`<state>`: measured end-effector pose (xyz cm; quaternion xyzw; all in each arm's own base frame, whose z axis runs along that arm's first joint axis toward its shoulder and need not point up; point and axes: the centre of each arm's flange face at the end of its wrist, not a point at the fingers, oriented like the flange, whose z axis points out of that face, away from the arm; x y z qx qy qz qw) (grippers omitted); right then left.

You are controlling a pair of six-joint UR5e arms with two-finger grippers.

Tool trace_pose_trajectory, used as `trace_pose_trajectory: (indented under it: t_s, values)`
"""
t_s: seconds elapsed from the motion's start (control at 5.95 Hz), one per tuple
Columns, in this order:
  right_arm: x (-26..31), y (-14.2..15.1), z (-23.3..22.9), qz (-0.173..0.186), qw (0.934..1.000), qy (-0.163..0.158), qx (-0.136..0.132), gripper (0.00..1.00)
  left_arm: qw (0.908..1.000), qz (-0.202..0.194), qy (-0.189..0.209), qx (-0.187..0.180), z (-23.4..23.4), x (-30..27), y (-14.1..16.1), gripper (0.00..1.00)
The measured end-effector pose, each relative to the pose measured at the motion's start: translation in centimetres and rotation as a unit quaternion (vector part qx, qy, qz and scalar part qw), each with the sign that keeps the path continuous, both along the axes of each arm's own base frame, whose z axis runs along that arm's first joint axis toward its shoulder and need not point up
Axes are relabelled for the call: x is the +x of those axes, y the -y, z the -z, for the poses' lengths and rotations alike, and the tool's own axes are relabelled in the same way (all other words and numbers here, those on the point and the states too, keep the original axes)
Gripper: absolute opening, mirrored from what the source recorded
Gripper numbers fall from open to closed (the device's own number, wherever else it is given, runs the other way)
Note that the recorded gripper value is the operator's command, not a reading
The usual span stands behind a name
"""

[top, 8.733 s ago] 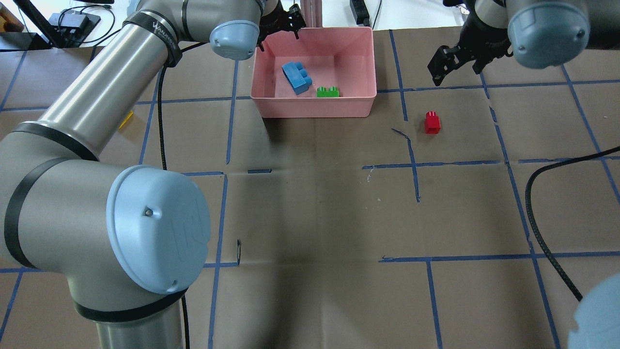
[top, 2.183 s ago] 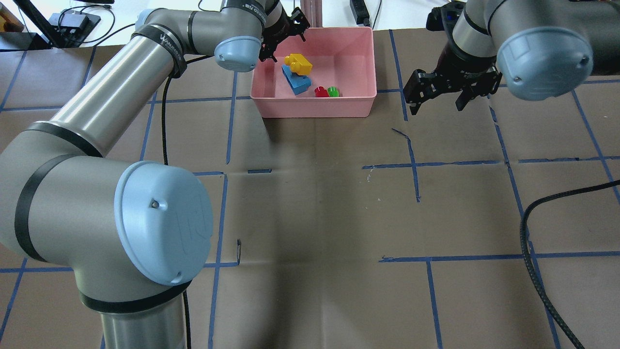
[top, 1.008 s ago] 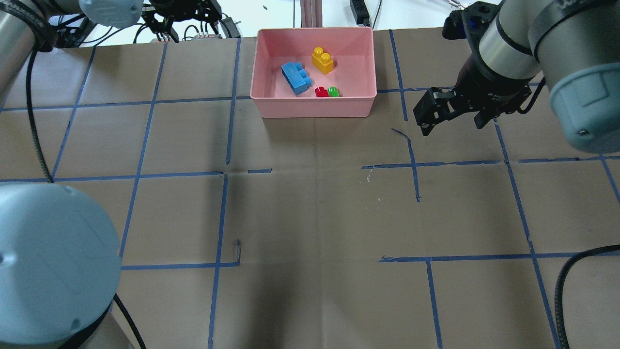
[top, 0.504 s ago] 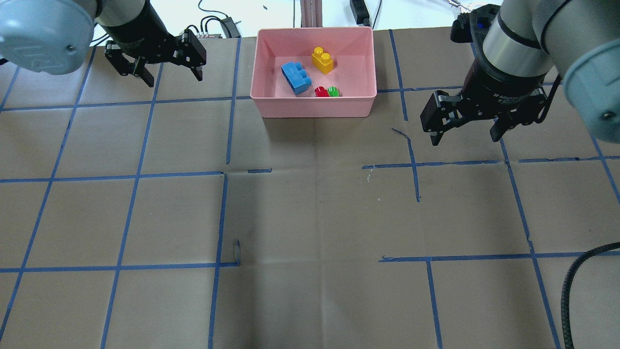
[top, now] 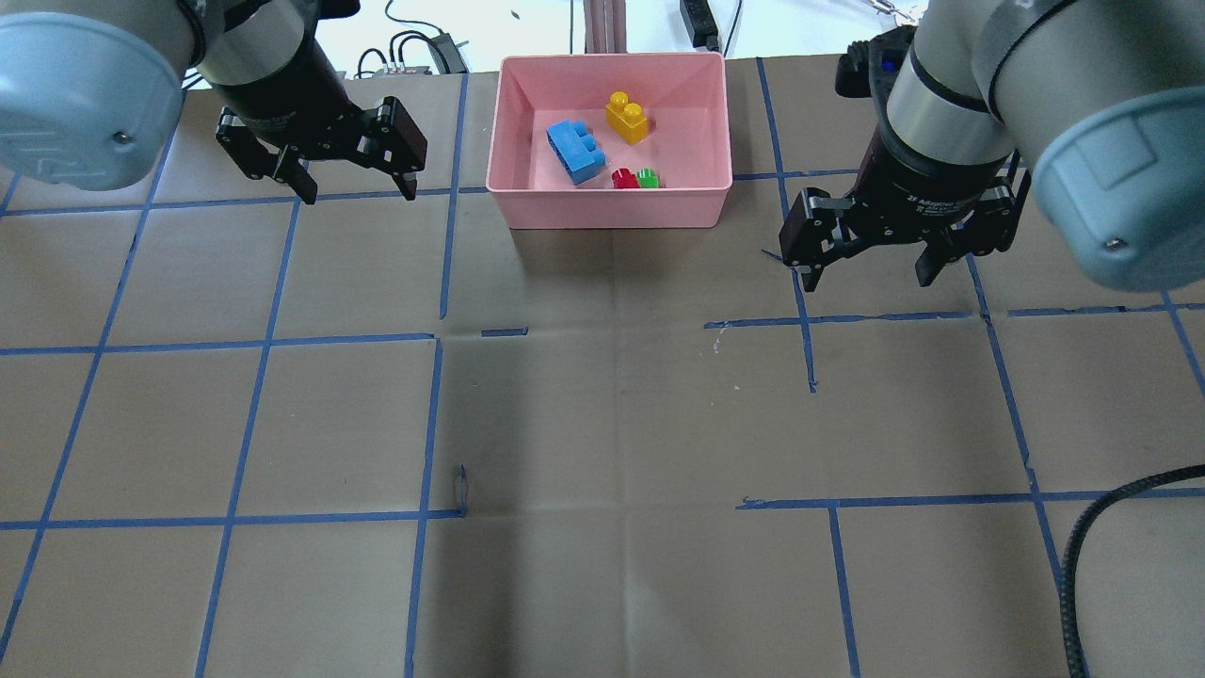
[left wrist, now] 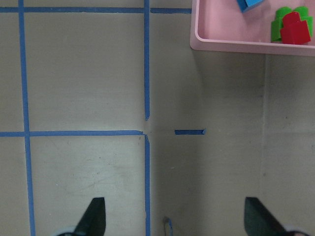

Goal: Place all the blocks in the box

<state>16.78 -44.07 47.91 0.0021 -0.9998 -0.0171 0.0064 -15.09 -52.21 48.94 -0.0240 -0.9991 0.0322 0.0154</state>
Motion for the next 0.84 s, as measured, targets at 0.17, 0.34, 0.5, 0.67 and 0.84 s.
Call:
trace_pose_trajectory:
  t_s: [0.17,0.34,0.5,0.67,0.84]
  values:
    - [0.0,0.1,0.1,0.0,1.0,-0.001,0.0,1.0,1.0,0.005,0.001,-0.002,-0.5,0.3,-0.9,0.98]
    - [0.0,0.3,0.1,0.0,1.0,-0.002,-0.005,1.0,1.0,0.003,0.002,-0.003,-0.8,1.0,-1.2,0.98]
    - [0.1,0.6,0.2,0.002,0.9999,0.0,-0.012,1.0,1.0,-0.007,0.003,-0.005,-1.0,2.7,-1.0,0.98]
    - [0.1,0.8,0.5,0.004,0.9999,0.003,-0.014,1.0,0.9999,-0.014,0.003,-0.007,-1.1,4.2,-0.7,0.98]
    - [0.2,1.0,0.9,0.004,0.9999,0.003,-0.012,1.0,0.9998,-0.016,0.003,-0.008,-1.2,4.7,-0.7,0.98]
